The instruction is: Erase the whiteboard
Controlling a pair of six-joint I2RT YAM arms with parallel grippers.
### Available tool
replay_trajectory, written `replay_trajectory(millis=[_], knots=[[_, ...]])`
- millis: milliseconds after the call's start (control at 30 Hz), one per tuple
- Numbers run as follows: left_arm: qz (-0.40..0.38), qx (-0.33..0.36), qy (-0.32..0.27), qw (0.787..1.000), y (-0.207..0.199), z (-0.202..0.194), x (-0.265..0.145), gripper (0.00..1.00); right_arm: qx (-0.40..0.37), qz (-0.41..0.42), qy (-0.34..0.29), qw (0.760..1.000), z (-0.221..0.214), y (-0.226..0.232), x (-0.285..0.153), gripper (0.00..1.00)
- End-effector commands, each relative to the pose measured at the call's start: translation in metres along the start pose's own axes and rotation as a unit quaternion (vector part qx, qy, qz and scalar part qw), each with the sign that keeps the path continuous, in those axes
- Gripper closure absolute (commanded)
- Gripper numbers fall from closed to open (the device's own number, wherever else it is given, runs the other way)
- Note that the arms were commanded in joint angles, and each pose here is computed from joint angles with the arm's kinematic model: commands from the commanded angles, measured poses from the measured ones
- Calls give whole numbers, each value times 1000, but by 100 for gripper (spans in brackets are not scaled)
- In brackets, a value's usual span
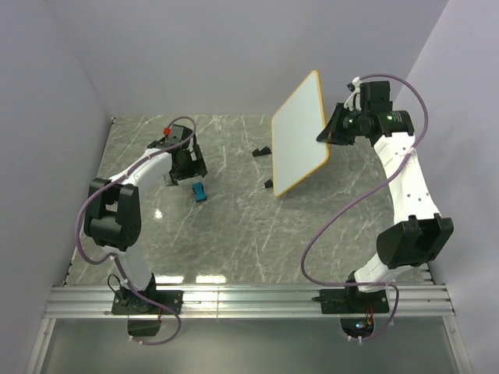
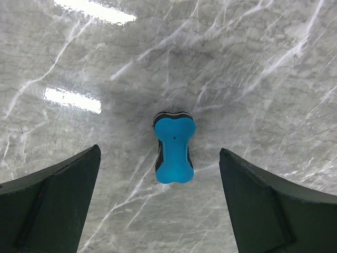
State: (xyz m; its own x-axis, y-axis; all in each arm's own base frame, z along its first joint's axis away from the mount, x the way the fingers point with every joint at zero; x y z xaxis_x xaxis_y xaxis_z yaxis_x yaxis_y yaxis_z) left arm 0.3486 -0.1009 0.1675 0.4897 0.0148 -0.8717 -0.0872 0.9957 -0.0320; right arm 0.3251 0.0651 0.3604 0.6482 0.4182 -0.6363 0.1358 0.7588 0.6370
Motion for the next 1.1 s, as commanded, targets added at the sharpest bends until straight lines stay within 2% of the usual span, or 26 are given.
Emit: replay_trajectory(millis=[0,367,800,1067], knots=[[-18,2,-32,999,-5,16,-6,1,-70,42,-64,995,0,16,-39,100],[-19,13,-27,999,-4,11,-4,1,-83,26,-49,995,-3,6,-19,100],[-7,23,-34,999,4,7,-10,1,-112,-16,-41,993,11,4,26,100],[-3,25,-39,999,9,9,-12,1,-158,-40,-45,986,-1,17,31,100]])
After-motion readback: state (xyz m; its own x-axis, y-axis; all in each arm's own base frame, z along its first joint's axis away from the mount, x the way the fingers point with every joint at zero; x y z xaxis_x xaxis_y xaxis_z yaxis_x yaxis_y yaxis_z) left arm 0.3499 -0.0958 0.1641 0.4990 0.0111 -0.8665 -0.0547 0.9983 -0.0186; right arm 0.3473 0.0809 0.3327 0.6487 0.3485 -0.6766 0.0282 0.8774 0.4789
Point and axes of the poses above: each gripper's point midway between its finger pads, its own x axis out along the fingers, its own y axis along the line the jaws close on, z = x × y, the point moved 10 cm from there along -x, back along the fingers, and after that the axes turned 14 degrees about x, right-handed, at the moved point
